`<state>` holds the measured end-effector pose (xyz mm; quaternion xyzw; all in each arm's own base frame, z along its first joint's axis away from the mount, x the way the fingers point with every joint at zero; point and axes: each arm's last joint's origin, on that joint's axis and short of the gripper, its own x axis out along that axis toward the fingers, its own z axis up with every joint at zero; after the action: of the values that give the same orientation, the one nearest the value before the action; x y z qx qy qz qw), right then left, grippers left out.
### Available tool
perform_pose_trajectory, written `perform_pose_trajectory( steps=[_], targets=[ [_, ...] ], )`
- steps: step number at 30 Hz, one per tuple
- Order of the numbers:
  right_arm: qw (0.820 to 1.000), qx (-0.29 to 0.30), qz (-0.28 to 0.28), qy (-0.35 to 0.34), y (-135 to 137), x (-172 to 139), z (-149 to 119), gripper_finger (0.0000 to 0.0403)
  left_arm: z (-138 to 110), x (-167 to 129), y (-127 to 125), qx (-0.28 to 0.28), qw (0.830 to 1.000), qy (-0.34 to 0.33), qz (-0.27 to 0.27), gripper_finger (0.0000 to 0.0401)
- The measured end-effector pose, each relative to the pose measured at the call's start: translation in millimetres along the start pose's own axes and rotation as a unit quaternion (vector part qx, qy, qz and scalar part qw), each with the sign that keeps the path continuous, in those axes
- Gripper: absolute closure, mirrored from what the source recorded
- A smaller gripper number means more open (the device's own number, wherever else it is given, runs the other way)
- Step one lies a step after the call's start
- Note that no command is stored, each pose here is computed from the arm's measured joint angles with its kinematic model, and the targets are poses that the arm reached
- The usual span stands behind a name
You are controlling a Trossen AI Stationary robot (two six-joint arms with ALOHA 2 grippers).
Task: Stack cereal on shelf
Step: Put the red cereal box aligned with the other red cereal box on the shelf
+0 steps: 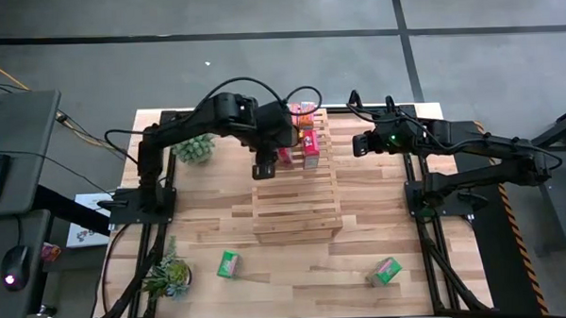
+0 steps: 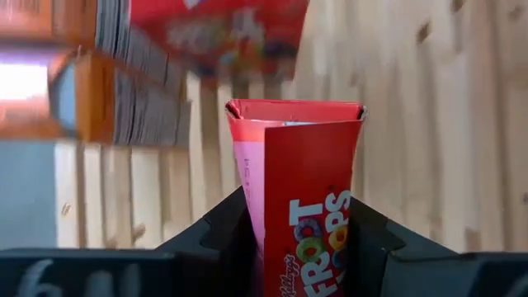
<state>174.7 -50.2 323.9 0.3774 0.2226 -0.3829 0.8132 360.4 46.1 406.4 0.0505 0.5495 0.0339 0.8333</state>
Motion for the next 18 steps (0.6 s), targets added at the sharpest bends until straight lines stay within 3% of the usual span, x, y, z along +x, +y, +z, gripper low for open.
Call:
perform_pose_trajectory(
  steps=[13,18],
  targets=[
    [1.000,0.001,0.002,-0.003,0.5,0.0,0.5,0.0402,9.9,11.3,-0.4,-0.001,1.000,-0.022,-0.013,0.0270],
    [1.000,0.009,0.003,-0.005,0.7,0.0,0.7,0.0402,13.0,18.1,-0.2,-0.014,1.000,-0.020,-0.011,0.0242]
  ],
)
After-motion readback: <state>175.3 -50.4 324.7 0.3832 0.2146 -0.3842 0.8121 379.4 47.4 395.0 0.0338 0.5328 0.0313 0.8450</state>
